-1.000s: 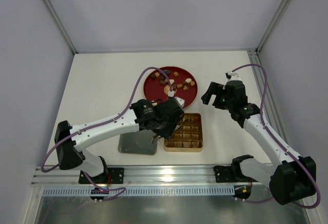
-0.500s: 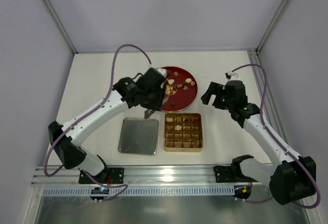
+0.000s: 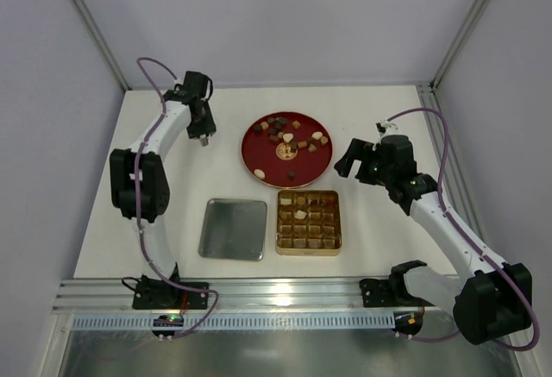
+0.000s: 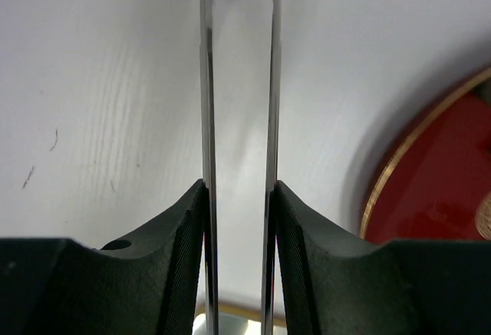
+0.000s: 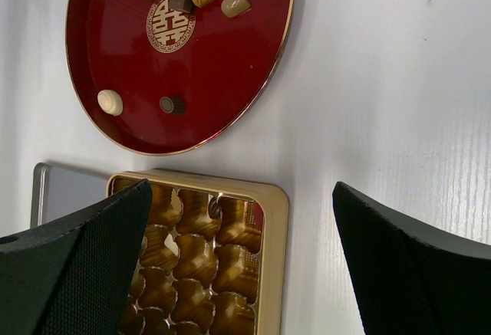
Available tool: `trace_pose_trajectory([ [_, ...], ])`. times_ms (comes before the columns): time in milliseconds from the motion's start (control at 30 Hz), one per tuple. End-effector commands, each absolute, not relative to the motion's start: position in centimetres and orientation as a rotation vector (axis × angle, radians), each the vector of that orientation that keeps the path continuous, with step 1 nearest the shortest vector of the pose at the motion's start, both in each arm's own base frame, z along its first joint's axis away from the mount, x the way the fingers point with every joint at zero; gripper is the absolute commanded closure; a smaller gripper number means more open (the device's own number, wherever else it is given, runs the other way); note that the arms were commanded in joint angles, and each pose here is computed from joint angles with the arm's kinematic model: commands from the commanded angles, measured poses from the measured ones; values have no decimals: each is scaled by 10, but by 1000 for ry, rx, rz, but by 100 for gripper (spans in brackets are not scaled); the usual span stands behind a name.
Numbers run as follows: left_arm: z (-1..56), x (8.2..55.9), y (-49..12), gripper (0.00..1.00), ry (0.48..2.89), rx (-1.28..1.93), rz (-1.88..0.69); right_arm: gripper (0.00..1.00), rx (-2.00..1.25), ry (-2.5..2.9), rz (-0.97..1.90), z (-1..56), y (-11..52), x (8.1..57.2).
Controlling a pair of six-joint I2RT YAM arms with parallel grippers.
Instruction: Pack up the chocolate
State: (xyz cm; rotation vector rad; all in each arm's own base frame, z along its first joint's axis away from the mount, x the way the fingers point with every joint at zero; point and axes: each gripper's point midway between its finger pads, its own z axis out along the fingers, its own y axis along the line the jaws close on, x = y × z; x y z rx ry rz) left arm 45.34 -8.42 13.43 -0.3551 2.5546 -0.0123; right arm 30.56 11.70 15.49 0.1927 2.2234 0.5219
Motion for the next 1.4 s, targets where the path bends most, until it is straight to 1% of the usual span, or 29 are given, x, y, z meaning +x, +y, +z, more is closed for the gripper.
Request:
trace_pose_trajectory([
  [0,119,491,-60,62,2480,-435,-7,0,170,2138,574,184,123,314],
  [100,97,498,-45,62,2499,-463,25,0,168,2129,578,187,123,313],
  [333,64,503,-22,60,2550,-525,46,0,163,2140,558,182,121,311],
  [433,55,504,-16,57,2562,-534,63,0,166,2146,559,179,121,311],
  [467,52,504,-15,54,2570,-533,64,0,166,2148,560,178,121,311],
  [567,43,504,-11,54,2591,-543,68,0,165,2154,559,176,121,311],
  [633,38,503,-8,53,2602,-542,75,0,168,2157,556,175,121,312],
  [667,34,502,-8,50,2610,-547,78,0,167,2158,555,174,121,312],
  [733,31,502,-7,50,2617,-546,74,0,169,2162,548,172,120,313],
  [1133,19,498,-6,32,2647,-542,75,0,170,2176,533,167,119,314],
  [1167,21,498,-7,28,2646,-537,69,0,172,2179,531,166,118,314],
  [1267,30,500,-7,20,2630,-524,58,0,172,2180,527,166,118,314],
  [1367,48,506,-7,14,2595,-501,47,0,169,2185,527,164,119,314],
])
